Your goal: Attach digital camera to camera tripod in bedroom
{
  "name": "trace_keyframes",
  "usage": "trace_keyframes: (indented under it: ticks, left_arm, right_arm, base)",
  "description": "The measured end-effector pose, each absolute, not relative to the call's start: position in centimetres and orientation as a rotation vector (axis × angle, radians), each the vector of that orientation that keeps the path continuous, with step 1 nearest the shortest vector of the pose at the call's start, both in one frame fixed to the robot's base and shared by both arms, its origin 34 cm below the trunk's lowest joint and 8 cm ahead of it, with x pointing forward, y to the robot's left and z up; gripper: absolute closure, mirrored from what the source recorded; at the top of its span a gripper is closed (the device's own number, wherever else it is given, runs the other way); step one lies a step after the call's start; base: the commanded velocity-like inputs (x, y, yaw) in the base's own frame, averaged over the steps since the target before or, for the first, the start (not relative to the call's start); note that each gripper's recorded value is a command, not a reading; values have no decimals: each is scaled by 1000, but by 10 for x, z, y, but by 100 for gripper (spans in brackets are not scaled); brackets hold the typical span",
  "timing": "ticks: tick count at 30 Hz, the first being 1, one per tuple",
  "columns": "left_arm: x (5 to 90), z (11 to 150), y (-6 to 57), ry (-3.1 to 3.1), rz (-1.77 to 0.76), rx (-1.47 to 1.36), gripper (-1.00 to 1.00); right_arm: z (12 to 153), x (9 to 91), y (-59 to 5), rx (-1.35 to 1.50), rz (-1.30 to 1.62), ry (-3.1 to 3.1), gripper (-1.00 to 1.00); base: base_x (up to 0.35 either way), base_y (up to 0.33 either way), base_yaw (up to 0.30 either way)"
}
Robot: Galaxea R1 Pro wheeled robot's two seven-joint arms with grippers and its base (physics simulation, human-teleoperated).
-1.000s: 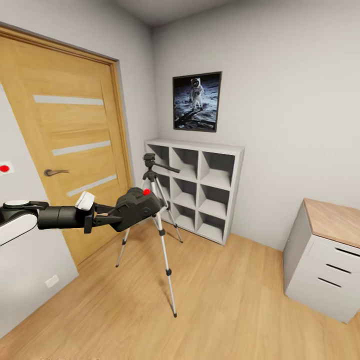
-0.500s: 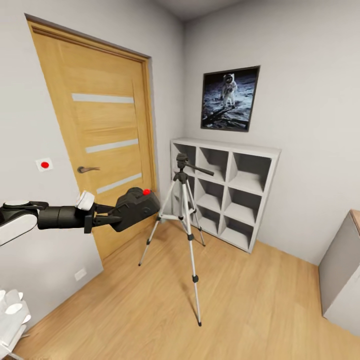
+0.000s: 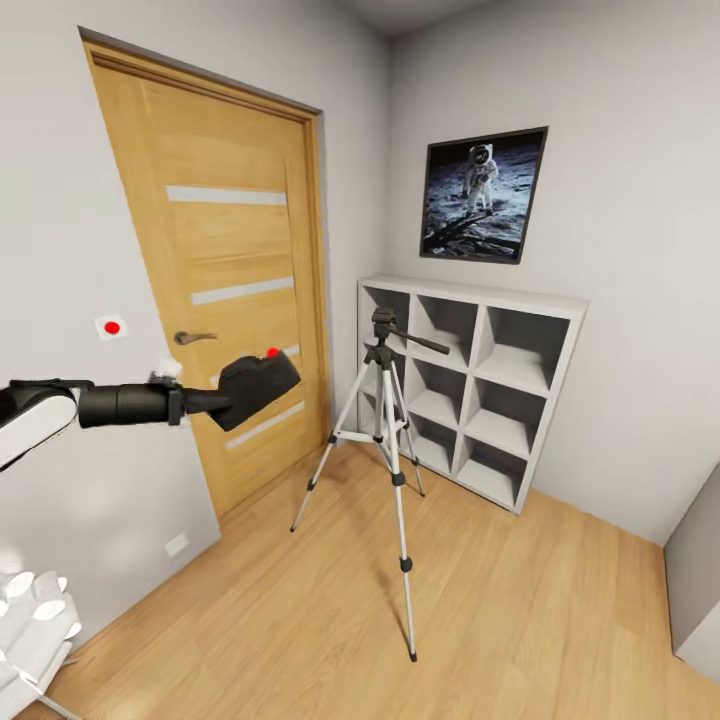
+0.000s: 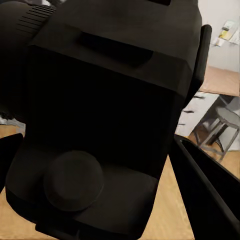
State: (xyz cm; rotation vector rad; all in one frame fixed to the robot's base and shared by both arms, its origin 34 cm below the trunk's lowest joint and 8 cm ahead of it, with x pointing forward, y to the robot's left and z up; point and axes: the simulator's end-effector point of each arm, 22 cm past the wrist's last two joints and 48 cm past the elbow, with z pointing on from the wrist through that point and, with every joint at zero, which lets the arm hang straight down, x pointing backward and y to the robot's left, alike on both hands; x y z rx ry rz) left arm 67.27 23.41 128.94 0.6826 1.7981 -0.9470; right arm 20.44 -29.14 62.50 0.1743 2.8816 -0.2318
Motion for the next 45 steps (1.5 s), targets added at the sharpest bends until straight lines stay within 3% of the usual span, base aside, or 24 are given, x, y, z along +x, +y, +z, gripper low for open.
trace_keyframes:
  ticks: [10,18,29,35,45]
  left_arm:
    - [695,1342,230,1833,-1091,530,100]
    - [722,1364,215,1941,-901,524,100]
    - [750,1412,214,1939,-821,466,100]
    - [750,1471,159,1848,-892,530,100]
    - [757,1536,138,1776,-715,551,100]
  right_arm:
    - [625,204,-291,174,-232,2881,-100]
    - [625,204,-291,174,-232,2881,-100]
    - [625,204,-291,174,-232,2881,-100]
    - [625,204,-291,174,-232,2881,-100]
    - [625,204,-291,174,-232,2881,-100]
  base:
    - [0,0,1]
    - [0,0,0]
    - [0,0,0]
    - [0,0,0]
    - [0,0,0]
